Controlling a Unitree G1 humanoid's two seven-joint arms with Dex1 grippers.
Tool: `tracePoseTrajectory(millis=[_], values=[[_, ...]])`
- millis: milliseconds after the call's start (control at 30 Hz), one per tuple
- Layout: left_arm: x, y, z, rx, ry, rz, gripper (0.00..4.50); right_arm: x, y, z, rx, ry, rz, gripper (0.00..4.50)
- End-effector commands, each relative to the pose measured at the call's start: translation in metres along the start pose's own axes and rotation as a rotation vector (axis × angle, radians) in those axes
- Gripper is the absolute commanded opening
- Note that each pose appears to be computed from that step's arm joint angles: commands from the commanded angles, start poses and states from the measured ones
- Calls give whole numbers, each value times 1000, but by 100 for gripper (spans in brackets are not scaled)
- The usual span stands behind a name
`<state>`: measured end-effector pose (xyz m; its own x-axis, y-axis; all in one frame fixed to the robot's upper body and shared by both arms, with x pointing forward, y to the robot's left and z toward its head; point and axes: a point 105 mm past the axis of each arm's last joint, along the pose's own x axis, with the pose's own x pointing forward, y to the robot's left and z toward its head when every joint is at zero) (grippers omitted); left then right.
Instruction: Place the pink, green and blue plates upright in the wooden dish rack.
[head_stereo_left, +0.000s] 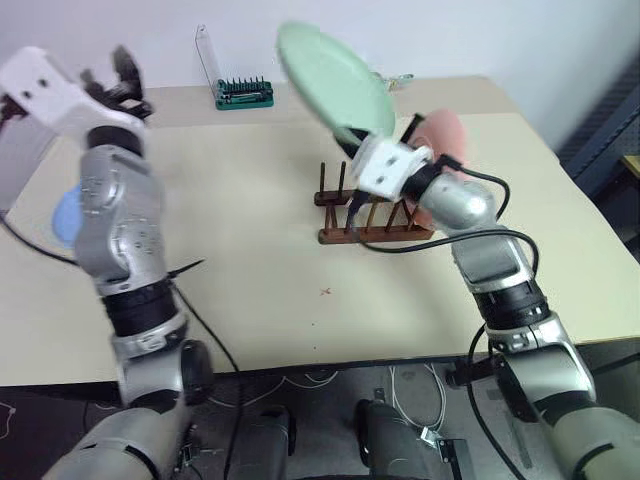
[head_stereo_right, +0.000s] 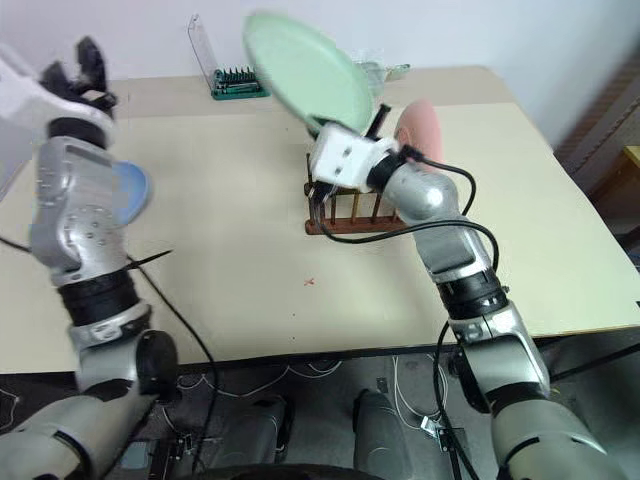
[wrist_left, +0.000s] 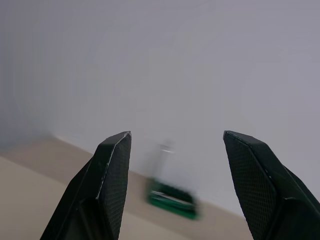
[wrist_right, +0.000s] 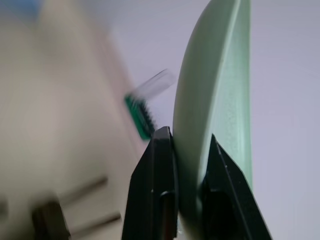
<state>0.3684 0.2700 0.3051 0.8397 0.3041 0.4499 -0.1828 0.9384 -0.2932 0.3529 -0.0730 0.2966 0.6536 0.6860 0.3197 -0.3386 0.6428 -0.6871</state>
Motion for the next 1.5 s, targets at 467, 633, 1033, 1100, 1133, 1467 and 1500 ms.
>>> tracePoseTrajectory(millis=[467, 633, 1033, 1100, 1133, 1467, 1500], values=[[-164, -100, -116, -27, 544, -1145, 297, -48, -26, -7, 1005, 88, -307, 10], [-162, -100, -116, -17, 545, -1143, 297, -49, -25, -10, 983, 131, -290, 10], [-168, -103, -118, -24, 550, -1132, 297, -43, -13, -27, 1002, 253, -227, 10], [-169, -104, -118, -24, 548, -1132, 297, -40, -11, -35, 1013, 296, -235, 10], [-169, -105, -119, -24, 547, -1132, 297, -39, -12, -38, 1026, 310, -245, 10], [-169, -106, -119, -27, 541, -1122, 301, -32, -15, -35, 1021, 309, -243, 215], [-169, -106, -119, -26, 541, -1121, 301, -31, -16, -32, 1004, 300, -239, 262]])
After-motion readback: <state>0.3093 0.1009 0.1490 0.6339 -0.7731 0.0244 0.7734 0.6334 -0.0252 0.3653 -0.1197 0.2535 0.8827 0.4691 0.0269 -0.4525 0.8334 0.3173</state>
